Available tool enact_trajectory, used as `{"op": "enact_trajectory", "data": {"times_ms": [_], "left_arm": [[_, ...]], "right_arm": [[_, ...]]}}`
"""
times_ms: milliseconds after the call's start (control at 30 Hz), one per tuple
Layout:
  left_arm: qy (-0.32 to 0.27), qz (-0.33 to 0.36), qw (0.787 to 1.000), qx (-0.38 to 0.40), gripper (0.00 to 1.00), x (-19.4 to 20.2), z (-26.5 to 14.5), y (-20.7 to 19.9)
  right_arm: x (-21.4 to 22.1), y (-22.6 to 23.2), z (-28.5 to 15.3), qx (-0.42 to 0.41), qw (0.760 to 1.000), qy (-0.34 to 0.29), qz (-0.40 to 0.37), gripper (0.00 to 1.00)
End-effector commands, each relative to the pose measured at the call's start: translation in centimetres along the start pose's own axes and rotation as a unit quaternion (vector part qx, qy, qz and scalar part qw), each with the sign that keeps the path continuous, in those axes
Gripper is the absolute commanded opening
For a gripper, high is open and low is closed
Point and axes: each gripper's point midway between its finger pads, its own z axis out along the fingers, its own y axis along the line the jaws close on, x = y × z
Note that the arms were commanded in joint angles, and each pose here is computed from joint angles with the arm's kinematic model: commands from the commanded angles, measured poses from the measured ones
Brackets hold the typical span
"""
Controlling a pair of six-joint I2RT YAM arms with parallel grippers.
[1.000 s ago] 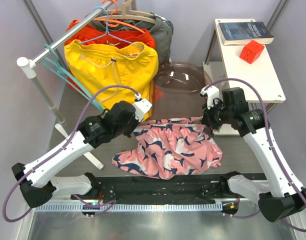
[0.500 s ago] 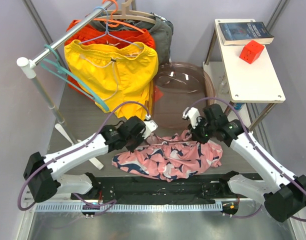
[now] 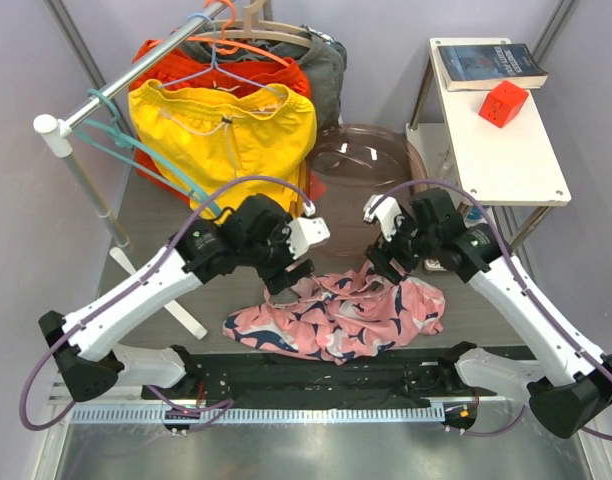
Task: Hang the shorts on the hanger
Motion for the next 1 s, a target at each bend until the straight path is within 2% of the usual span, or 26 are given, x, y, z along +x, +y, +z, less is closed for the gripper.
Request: {"op": "enact_trajectory", "data": {"times_ms": [0, 67, 167, 200, 267, 367, 467, 500, 533, 600, 633, 767, 867, 967], "left_arm": [[-0.092, 0.063, 0.993, 0.033, 0.79, -5.3, -5.8, -0.8], [-0.133, 0.073, 0.988, 0.027, 0.81, -7.5, -7.5, -0.5], [-0.226, 0.073, 0.971, -0.008, 0.84, -12.4, -11.5, 0.6], [-0.250, 0.066, 0.966, -0.023, 0.85, -13.7, -12.8, 1.2], [-0.313, 0.047, 0.945, -0.078, 0.88, -16.9, -16.4, 3.2], [-0.400, 0.032, 0.904, -0.149, 0.90, -20.9, -21.7, 5.8], [-0.449, 0.005, 0.863, -0.232, 0.91, -22.7, -26.1, 8.8], [-0.453, -0.012, 0.851, -0.265, 0.91, -22.5, -27.3, 10.0], [-0.468, -0.018, 0.835, -0.288, 0.91, -22.8, -28.8, 10.7], [-0.467, -0.037, 0.819, -0.331, 0.91, -22.0, -30.2, 12.2], [-0.472, -0.044, 0.812, -0.340, 0.91, -21.6, -30.9, 12.8], [-0.451, -0.120, 0.769, -0.436, 0.91, -17.4, -33.8, 17.8], [-0.462, -0.172, 0.740, -0.458, 0.91, -14.9, -35.9, 19.6], [-0.464, -0.190, 0.722, -0.476, 0.91, -13.0, -37.4, 20.9]], "right_arm": [[-4.7, -0.8, -4.3, 0.027, 0.997, -0.071, -0.005, 0.85], [-6.2, -1.0, -5.4, 0.037, 0.994, -0.102, -0.003, 0.85], [-10.3, -1.8, -6.9, 0.051, 0.983, -0.175, 0.024, 0.86], [-12.9, -2.5, -8.0, 0.060, 0.975, -0.215, 0.022, 0.86], [-15.7, -2.9, -8.8, 0.054, 0.966, -0.248, 0.046, 0.86], [-21.1, -4.0, -9.3, 0.038, 0.952, -0.297, 0.064, 0.86], [-25.7, -4.3, -9.3, 0.005, 0.939, -0.338, 0.066, 0.86], [-27.8, -4.3, -10.5, -0.001, 0.929, -0.367, 0.057, 0.86], [-28.6, -4.5, -8.7, -0.015, 0.931, -0.359, 0.061, 0.86], [-31.3, -3.7, -9.2, -0.029, 0.922, -0.382, 0.048, 0.86], [-32.0, -3.6, -7.5, -0.039, 0.925, -0.374, 0.050, 0.85], [-36.1, 0.6, -6.8, -0.083, 0.912, -0.401, 0.011, 0.85], [-37.8, 2.5, -5.2, -0.086, 0.909, -0.406, -0.014, 0.85], [-39.5, 4.7, -4.2, -0.094, 0.905, -0.414, -0.029, 0.86]]}}
